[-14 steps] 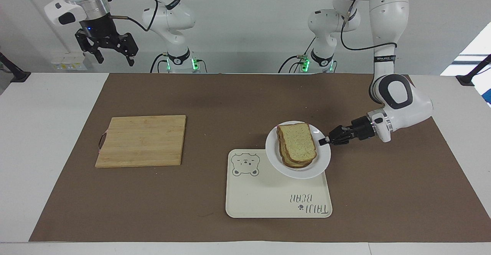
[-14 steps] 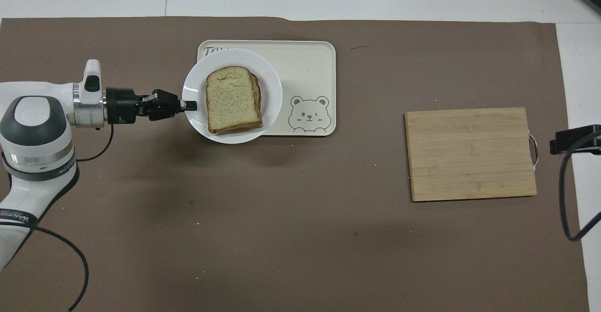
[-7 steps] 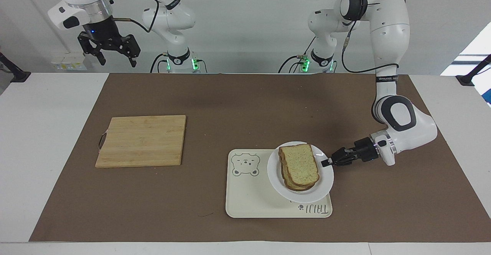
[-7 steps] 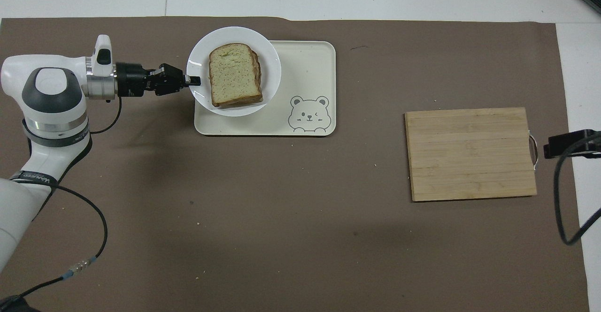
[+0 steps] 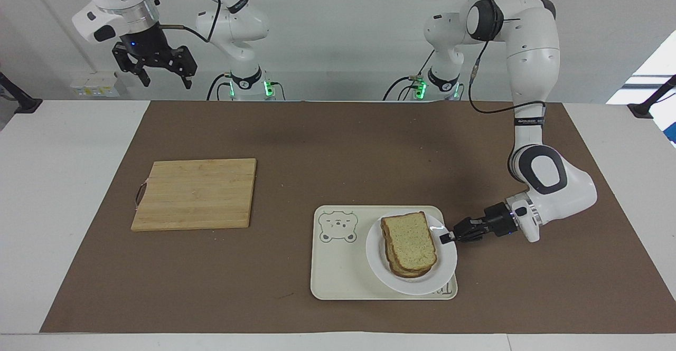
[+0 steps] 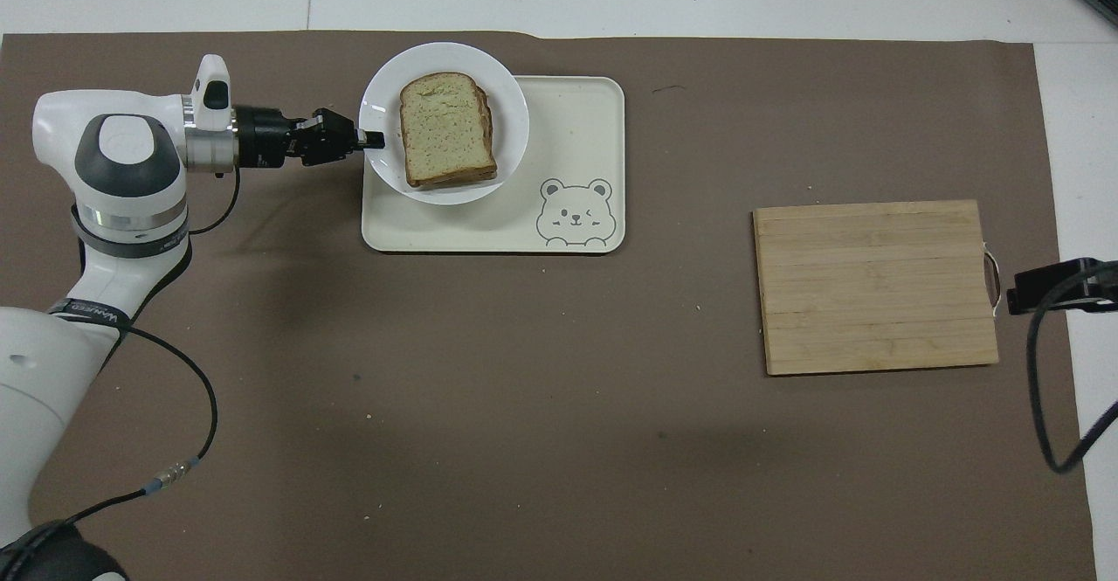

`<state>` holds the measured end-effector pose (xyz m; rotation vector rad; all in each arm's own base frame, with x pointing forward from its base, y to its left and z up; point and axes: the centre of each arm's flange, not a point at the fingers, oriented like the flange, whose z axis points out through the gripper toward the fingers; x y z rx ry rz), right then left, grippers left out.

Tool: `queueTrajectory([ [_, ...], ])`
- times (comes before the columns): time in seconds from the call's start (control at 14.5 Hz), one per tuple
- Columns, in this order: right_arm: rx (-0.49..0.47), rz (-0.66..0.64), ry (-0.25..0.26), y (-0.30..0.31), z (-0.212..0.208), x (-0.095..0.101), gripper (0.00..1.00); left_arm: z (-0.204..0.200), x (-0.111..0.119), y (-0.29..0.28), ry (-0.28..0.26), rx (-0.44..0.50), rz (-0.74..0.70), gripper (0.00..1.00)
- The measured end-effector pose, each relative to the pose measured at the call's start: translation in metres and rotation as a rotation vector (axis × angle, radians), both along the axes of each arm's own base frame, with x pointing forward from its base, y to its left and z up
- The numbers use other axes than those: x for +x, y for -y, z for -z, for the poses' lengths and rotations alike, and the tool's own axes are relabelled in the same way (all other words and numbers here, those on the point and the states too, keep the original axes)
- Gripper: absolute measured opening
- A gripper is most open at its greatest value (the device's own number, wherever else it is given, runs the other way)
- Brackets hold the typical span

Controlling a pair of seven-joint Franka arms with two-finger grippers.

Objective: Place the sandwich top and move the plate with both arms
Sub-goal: 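Slide the plate with the left gripper onto the bear tray, then open the left gripper to release the plate rim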

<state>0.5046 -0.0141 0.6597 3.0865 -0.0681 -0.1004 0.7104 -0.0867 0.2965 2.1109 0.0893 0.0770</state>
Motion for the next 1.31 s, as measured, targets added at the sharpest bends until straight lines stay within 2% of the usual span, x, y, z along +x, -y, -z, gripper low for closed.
queueTrajectory([
  [0.69, 0.0, -0.003, -0.003, -0.002, 0.001, -0.001, 1.0, 0.012, -0.01, 0.06, -0.022, 0.041, 0.046, 0.05],
  [1.24, 0.0, -0.006, -0.002, -0.003, 0.001, -0.001, 1.0, 0.027, -0.017, 0.063, -0.041, 0.088, 0.053, 0.06],
  [1.31, 0.0, -0.007, -0.001, -0.004, 0.001, -0.001, 1.0, 0.028, -0.018, 0.064, -0.042, 0.094, 0.055, 0.14],
])
